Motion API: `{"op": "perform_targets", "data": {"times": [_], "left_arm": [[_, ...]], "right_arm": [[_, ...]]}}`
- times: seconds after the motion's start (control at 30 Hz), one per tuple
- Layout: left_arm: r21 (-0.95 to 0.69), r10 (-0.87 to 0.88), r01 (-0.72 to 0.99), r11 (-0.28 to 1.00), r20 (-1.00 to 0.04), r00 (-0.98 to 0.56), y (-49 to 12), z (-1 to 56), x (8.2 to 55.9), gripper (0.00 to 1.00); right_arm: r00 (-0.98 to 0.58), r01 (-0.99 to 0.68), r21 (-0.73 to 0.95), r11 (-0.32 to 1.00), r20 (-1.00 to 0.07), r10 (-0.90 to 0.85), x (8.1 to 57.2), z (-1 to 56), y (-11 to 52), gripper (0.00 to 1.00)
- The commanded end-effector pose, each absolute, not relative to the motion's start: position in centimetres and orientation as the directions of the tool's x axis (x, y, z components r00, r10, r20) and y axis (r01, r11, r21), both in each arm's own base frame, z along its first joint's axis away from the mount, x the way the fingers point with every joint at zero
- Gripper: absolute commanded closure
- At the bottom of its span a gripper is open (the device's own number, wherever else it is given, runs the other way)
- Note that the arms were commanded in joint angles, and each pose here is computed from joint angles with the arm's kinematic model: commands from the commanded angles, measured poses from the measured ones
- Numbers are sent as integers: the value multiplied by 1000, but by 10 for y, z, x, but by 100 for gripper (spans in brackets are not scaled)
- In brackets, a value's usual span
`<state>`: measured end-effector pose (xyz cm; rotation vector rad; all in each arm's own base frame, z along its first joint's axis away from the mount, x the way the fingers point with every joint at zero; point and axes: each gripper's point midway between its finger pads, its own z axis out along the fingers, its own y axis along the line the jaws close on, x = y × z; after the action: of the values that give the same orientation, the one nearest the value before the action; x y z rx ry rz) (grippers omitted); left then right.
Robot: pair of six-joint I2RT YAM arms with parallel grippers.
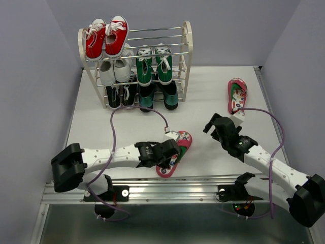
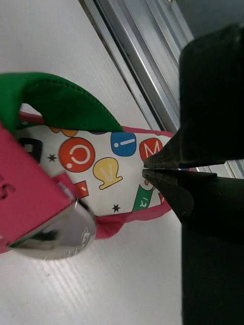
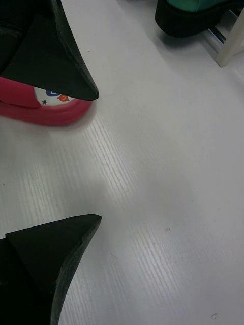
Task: Place and organize the shoes onto the shoe shelf
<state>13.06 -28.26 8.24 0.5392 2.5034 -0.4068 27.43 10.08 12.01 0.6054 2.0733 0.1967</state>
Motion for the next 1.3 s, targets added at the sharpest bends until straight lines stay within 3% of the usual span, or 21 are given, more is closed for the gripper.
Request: {"op": "perform_targets", "data": {"times": [0.0, 0.1, 0.13, 0.2, 0.43, 0.8, 1.27], "left_arm": [[-215, 276, 429, 877, -505, -818, -292, 67, 116, 87], [-203, 280, 429, 880, -508, -815, -298, 64, 120, 36], [-193, 286, 431, 882, -509, -812, -297, 62, 121, 13], [-182, 296, 435, 882, -505, -811, -297, 59, 121, 1], [-165, 329, 463, 871, -505, -798, -294, 62, 120, 1], [49, 316, 351, 935, -565, -762, -247, 75, 145, 1], [-147, 337, 497, 855, -571, -749, -299, 65, 132, 1]], "right_arm": [[-428, 330, 370, 868, -761, 487, 278, 124, 101, 0], [-430, 321, 371, 872, -763, 483, 280, 127, 103, 0], [-434, 319, 369, 873, -762, 481, 279, 127, 103, 0], [-432, 313, 371, 874, -764, 479, 279, 129, 103, 0], [-451, 296, 370, 881, -759, 470, 279, 125, 107, 0], [-480, 257, 366, 895, -755, 446, 282, 121, 116, 0], [-490, 239, 373, 896, -750, 444, 281, 122, 120, 0]]}}
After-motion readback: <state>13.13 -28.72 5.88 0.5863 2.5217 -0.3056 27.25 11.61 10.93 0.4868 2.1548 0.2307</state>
